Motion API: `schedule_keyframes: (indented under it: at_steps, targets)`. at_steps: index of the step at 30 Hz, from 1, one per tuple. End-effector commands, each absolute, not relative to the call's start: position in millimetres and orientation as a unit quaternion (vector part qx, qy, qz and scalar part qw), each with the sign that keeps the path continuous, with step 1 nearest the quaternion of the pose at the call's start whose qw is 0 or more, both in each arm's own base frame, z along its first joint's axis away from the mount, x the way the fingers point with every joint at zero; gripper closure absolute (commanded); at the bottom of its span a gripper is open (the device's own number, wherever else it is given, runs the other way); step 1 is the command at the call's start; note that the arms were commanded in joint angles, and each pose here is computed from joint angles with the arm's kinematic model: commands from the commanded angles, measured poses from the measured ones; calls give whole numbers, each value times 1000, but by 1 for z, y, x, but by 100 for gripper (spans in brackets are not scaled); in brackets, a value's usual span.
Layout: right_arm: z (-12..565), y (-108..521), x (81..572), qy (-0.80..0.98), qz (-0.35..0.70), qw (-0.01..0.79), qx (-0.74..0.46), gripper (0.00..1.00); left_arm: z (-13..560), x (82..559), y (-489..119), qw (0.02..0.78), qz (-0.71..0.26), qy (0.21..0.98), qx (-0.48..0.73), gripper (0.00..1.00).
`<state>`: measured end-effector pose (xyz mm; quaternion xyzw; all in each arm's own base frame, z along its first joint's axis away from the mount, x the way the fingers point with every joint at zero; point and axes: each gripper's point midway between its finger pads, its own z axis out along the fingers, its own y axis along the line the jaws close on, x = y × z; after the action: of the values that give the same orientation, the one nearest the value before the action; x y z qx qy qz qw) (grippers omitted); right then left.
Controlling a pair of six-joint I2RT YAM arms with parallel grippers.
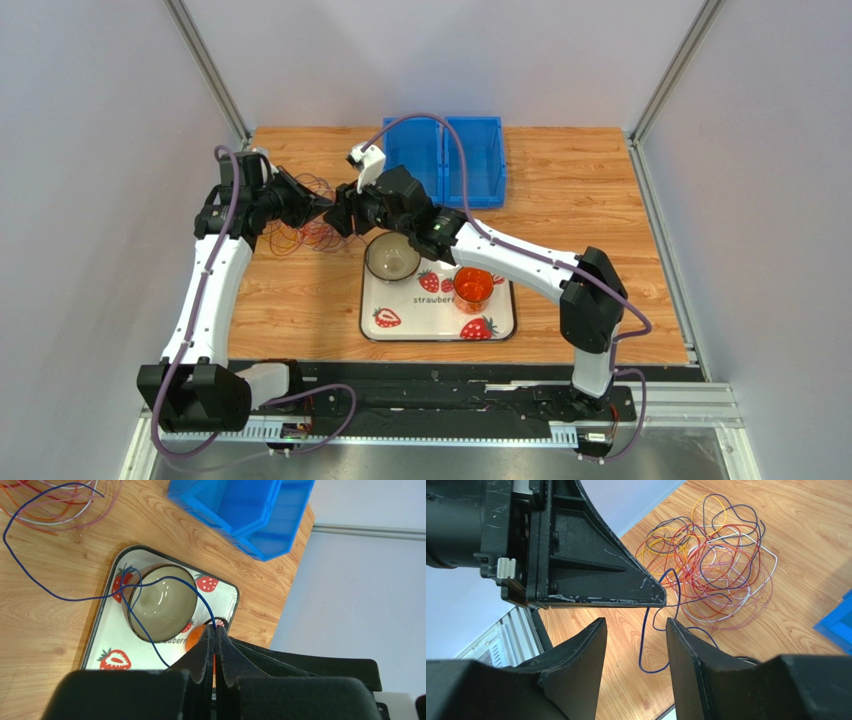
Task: Untangle the cables
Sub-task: Place the cable in the bin.
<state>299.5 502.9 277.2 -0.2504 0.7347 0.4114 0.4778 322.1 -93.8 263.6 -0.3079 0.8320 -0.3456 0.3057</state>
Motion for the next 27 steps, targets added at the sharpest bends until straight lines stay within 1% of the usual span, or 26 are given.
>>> schedule_keyframes:
  at_steps: [1, 6, 8, 9, 11, 14, 15, 17, 18, 19, 21, 22, 23, 24, 27]
  targets:
    - [295, 507, 307, 721, 410, 502, -243, 50, 280, 316, -98, 318, -360, 828, -288, 100]
    - [292, 512, 310, 721, 410, 502, -244, 57, 283, 314, -101, 316, -368, 828, -281, 100]
    - [283, 513, 309, 731, 405, 490, -249, 59, 285, 314, -101, 319, -371, 827, -276, 100]
    - [286, 514, 310, 729, 407, 492, -248, 66, 285, 313, -101, 320, -370, 828, -275, 100]
    - [287, 515, 310, 728, 407, 492, -248, 71, 285, 312, -100, 321, -368, 828, -275, 100]
    - [289, 516, 309, 728, 408, 492, -248, 96, 285, 311, -101, 320, -369, 830, -271, 100]
    - [290, 516, 309, 728, 407, 493, -247, 100, 285, 311, -102, 320, -370, 830, -269, 100]
    - [294, 515, 309, 726, 408, 496, -247, 100, 289, 311, -104, 324, -377, 830, -254, 100]
    - [295, 515, 309, 726, 408, 495, -248, 100, 290, 311, -105, 325, -378, 831, -248, 95]
    - [300, 515, 308, 723, 411, 498, -248, 100, 295, 312, -105, 333, -377, 832, -235, 82]
    - [306, 514, 309, 720, 410, 502, -249, 100, 295, 311, -102, 336, -366, 837, -229, 65]
    - [309, 513, 309, 719, 408, 504, -249, 100, 300, 312, -99, 346, -358, 839, -218, 49]
    - [319, 512, 309, 713, 410, 511, -249, 100, 299, 310, -91, 347, -344, 843, -227, 36]
    - [320, 511, 310, 714, 404, 513, -253, 100, 303, 310, -86, 355, -335, 842, -229, 6]
    - [340, 508, 312, 705, 401, 527, -255, 100, 309, 306, -65, 381, -308, 838, -240, 5]
